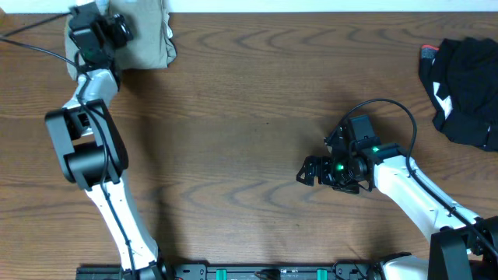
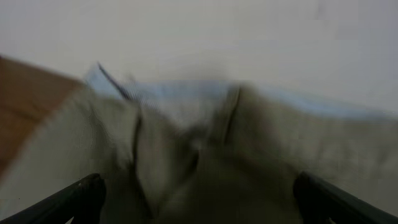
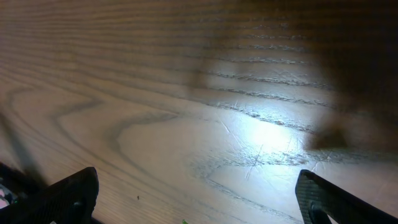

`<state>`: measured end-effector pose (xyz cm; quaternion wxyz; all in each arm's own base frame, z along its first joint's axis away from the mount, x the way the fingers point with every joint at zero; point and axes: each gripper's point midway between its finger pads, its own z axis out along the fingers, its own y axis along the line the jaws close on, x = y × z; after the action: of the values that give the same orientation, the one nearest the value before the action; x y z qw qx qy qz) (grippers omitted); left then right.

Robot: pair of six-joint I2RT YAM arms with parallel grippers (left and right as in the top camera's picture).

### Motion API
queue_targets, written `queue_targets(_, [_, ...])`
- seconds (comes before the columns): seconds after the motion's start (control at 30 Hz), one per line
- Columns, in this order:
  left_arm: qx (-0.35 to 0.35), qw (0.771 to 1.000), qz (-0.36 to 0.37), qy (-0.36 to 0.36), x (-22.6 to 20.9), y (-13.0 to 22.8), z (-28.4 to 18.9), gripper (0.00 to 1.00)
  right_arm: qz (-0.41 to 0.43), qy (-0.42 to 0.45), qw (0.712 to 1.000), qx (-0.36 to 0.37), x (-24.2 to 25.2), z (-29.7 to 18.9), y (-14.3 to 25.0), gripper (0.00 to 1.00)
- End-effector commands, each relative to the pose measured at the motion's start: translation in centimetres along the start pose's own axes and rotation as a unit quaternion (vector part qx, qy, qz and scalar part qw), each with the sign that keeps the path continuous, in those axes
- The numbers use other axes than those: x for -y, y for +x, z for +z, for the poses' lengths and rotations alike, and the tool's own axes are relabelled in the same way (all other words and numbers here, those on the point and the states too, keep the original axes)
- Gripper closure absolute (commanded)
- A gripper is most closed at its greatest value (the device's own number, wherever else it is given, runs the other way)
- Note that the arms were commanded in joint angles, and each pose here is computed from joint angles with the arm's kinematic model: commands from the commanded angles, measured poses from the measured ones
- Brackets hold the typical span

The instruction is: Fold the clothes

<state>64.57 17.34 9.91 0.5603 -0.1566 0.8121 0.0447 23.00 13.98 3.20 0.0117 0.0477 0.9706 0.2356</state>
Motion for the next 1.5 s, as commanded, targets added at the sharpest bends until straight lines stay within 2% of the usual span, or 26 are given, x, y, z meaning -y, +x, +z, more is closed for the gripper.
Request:
queue_targets(0.0, [0.007,1.000,0.005,0.002,0.3,-0.5,-0.1,0.02,-0.002,-0.007,1.000,0.004,-0.2,-0.3,-0.1,0.01])
queue_targets(0.07, [0.017,1.000,0.004,0.010,1.0,-1.7,-0.6,0.02,-0.001,-0.006,1.000,0.002,-0.1,-0.3,0.0,0.01])
queue_targets(0.27, [0.074,0.992,-0.004,0.105,6.8,-7.6,-3.7,0.02,0.002,-0.004,1.000,-0.003,0.0,-0.3,0.3,0.01])
queue_targets(0.37, [0.089,0.988,-0.002,0.130,9.5,-8.8,-4.7,0.02,0.000,-0.005,1.000,-0.001,-0.1,-0.3,0.2,0.01])
queue_targets(0.63, [0.059,0.987,0.011,0.151,12.9,-5.1,-3.7,0.02,0.001,-0.003,1.000,-0.004,0.0,-0.3,0.3,0.01])
queue_targets(0.83, [0.028,0.995,0.009,0.092,10.6,-0.7,-1.1,0.02,0.001,-0.002,1.000,-0.003,0.1,-0.3,0.3,0.01])
queue_targets(0.97, [-0.004,0.996,0.011,0.088,10.2,2.6,0.1,0.02,-0.003,-0.001,1.000,-0.003,0.1,-0.3,0.3,0.01])
queue_targets(1.13, [-0.013,0.996,0.011,0.088,10.3,3.5,0.3,0.02,-0.002,-0.001,1.000,-0.005,0.1,-0.3,0.4,0.01])
queue_targets(1.27, [0.018,0.993,0.009,0.117,11.6,-0.3,-1.3,0.02,0.001,0.001,1.000,-0.010,0.2,-0.3,0.7,0.01])
queue_targets(1.47, [0.096,0.985,-0.018,0.140,12.8,-10.7,-6.9,0.02,-0.003,0.002,1.000,0.004,0.2,-0.3,0.0,0.01])
